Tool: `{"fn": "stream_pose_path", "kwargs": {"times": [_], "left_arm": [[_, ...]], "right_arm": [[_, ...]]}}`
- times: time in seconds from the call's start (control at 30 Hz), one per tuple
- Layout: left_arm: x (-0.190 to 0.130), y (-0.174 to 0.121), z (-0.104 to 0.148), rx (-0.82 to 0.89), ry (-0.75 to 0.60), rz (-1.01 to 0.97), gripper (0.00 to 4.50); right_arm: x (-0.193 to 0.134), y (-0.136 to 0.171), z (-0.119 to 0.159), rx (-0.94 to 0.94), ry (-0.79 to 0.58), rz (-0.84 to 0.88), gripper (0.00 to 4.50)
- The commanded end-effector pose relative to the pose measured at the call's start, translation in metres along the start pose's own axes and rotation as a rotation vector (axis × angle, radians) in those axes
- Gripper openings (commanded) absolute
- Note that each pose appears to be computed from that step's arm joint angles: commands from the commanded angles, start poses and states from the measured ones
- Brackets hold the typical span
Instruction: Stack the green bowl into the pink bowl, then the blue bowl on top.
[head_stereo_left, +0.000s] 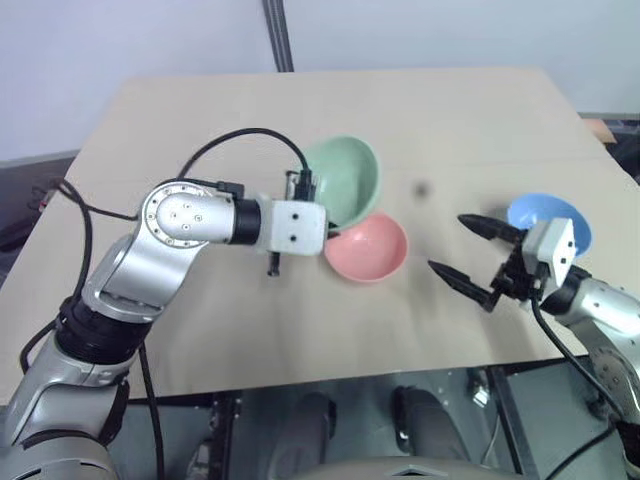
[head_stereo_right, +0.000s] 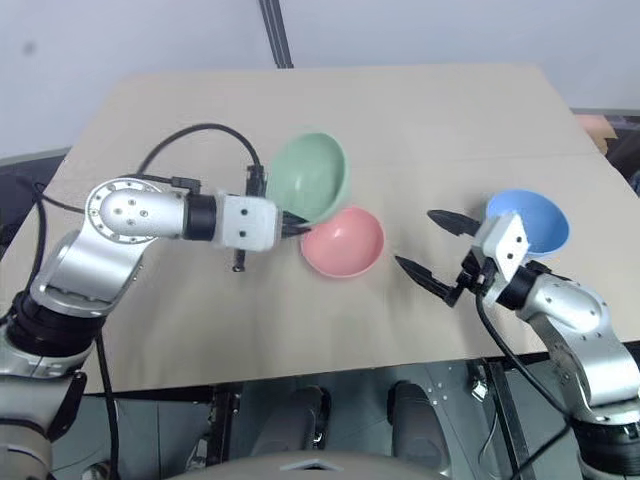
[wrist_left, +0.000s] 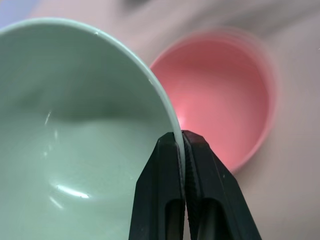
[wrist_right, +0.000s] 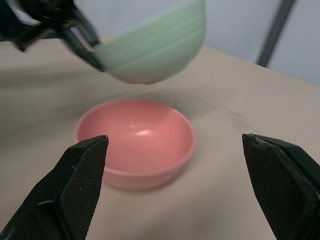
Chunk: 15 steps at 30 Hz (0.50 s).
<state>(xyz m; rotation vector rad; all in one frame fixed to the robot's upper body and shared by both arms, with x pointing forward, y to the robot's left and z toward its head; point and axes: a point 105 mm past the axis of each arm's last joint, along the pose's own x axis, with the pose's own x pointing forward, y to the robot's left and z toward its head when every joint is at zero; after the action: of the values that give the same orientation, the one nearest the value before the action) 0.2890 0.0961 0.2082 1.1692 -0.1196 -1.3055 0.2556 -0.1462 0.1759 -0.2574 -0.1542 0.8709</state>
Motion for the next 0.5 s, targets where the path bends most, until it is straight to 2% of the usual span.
{"fn": "stream_pose_path", "kwargs": {"times": [0.03,0.13,0.17,0.2,0.23,0.33,0.37,0.4,0.5], "left_arm": [[-0.001,0.003,0.011,0.163,-0.083,-0.087,0.03],[0.003,0.001,0.006,0.184,-0.110,-0.189,0.03],[0.004,0.001,0.005,0.186,-0.108,-0.209,0.67],[0.004,-0.001,0.005,0.186,-0.115,-0.238,0.77],[0.004,-0.001,0.005,0.187,-0.119,-0.250,1.06],[0.004,0.001,0.005,0.208,-0.120,-0.241,2.53],[0.003,0.002,0.004,0.205,-0.120,-0.234,2.78],[0.000,0.003,0.005,0.174,-0.130,-0.231,3.22],[-0.010,0.010,0.006,0.026,-0.163,-0.162,3.22]], "right_arm": [[-0.011,0.001,0.017,-0.058,-0.023,-0.058,4.50],[-0.019,0.003,0.014,-0.055,0.002,-0.089,4.50],[-0.021,0.003,0.013,-0.053,0.009,-0.097,4.50],[-0.024,0.004,0.013,-0.051,0.016,-0.105,4.50],[-0.026,0.004,0.012,-0.051,0.022,-0.110,4.50],[-0.031,0.005,0.010,-0.047,0.037,-0.124,4.50],[-0.032,0.005,0.009,-0.047,0.042,-0.127,4.50],[-0.032,0.004,0.007,-0.049,0.048,-0.129,4.50],[-0.030,-0.003,0.000,-0.048,0.082,-0.158,4.50]]}}
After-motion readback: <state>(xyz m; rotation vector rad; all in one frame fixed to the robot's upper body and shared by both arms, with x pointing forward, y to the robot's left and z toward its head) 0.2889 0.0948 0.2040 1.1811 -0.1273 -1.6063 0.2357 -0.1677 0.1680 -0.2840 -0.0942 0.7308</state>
